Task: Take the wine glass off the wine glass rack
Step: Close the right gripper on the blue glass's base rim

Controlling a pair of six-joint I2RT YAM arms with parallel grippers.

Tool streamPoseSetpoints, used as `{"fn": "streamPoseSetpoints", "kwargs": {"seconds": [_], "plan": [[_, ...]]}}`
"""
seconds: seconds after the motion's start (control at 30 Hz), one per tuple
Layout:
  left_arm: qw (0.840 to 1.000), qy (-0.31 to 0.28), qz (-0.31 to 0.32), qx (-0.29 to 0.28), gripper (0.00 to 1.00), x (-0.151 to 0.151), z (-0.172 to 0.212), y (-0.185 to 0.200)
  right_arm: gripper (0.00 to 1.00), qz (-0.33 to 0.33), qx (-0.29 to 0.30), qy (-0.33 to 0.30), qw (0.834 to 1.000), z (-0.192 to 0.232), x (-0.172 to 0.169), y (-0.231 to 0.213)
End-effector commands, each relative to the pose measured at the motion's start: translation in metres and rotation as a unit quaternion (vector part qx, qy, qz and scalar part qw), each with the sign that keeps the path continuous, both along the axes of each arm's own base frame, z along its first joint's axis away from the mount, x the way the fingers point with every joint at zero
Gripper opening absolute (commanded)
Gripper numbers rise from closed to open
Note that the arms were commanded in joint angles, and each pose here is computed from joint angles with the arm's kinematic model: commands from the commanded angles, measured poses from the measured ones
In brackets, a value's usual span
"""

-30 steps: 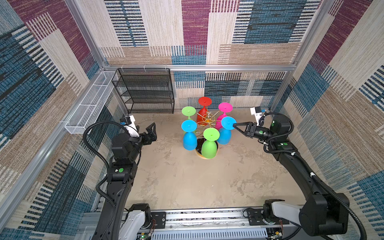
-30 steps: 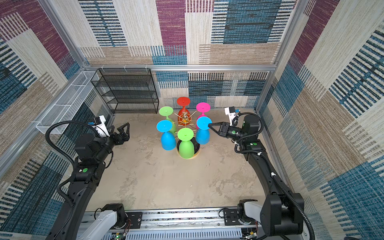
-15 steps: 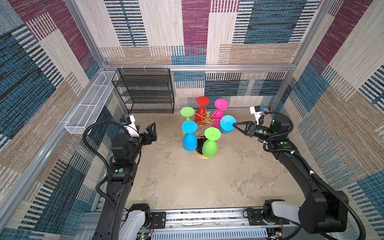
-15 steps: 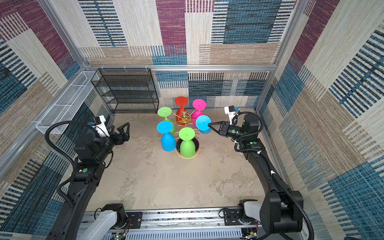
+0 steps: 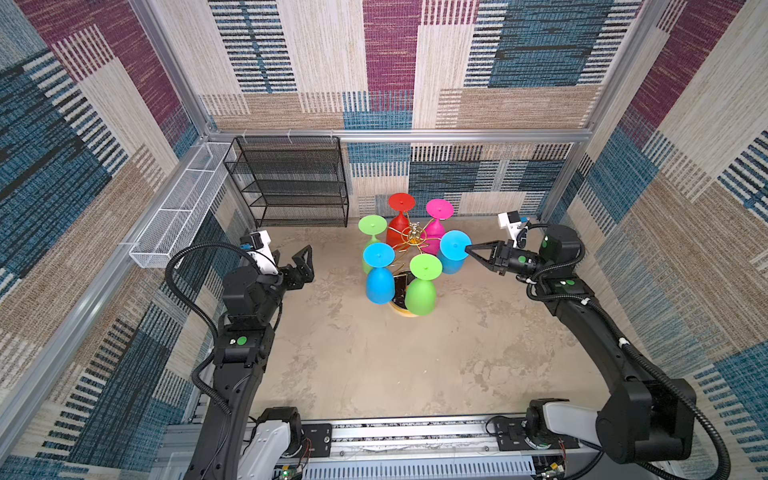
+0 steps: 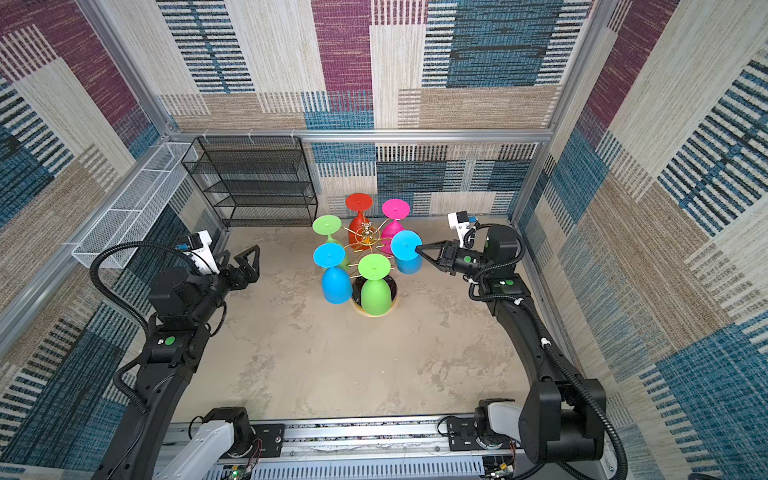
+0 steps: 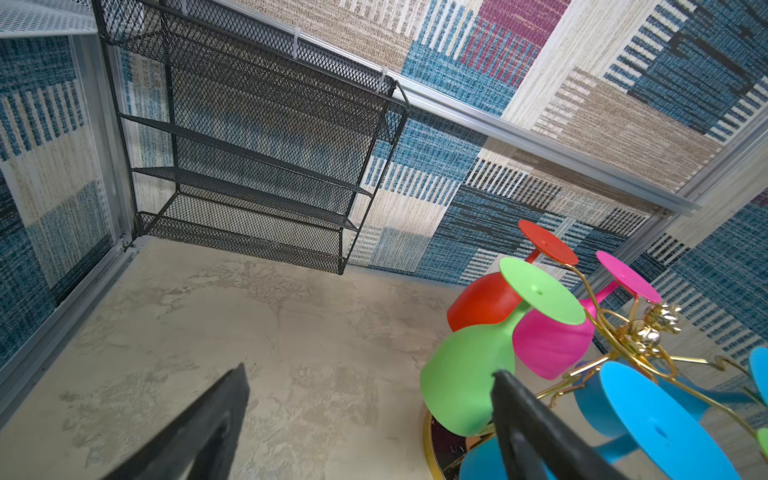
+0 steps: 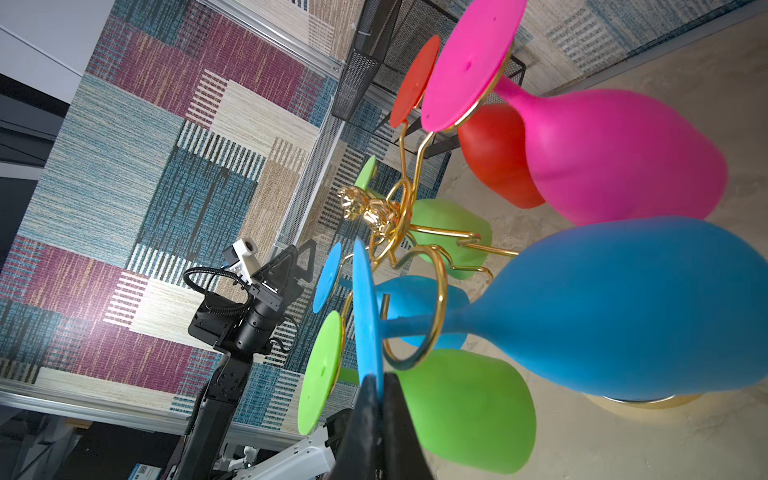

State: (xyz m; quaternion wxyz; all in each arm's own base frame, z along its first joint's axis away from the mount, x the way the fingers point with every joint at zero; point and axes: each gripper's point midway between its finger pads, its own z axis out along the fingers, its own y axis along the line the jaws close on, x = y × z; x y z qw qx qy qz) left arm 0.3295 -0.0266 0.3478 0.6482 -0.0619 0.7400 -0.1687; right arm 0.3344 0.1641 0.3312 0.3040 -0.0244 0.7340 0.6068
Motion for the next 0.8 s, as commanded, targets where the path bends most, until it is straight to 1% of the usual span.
{"fn": "streamPoseSetpoints", "kwargs": {"seconds": [0.0,0.5,0.77], "plan": [[1.0,-0.015,-0.002,-0.007,0.93,0.0,0.007,-0.001,0.0,0.01,0.011,0.011,1.0,0.007,-0.004,0.002],[1.0,-0.016,-0.002,-0.007,0.93,0.0,0.008,-0.001,0.0,0.019,0.037,0.036,0.998,0.019,-0.006,0.003],[1.0,-0.019,-0.002,-0.009,0.93,-0.001,0.009,-0.001,0.0,0.011,0.041,0.034,0.999,0.021,-0.003,0.002]]}}
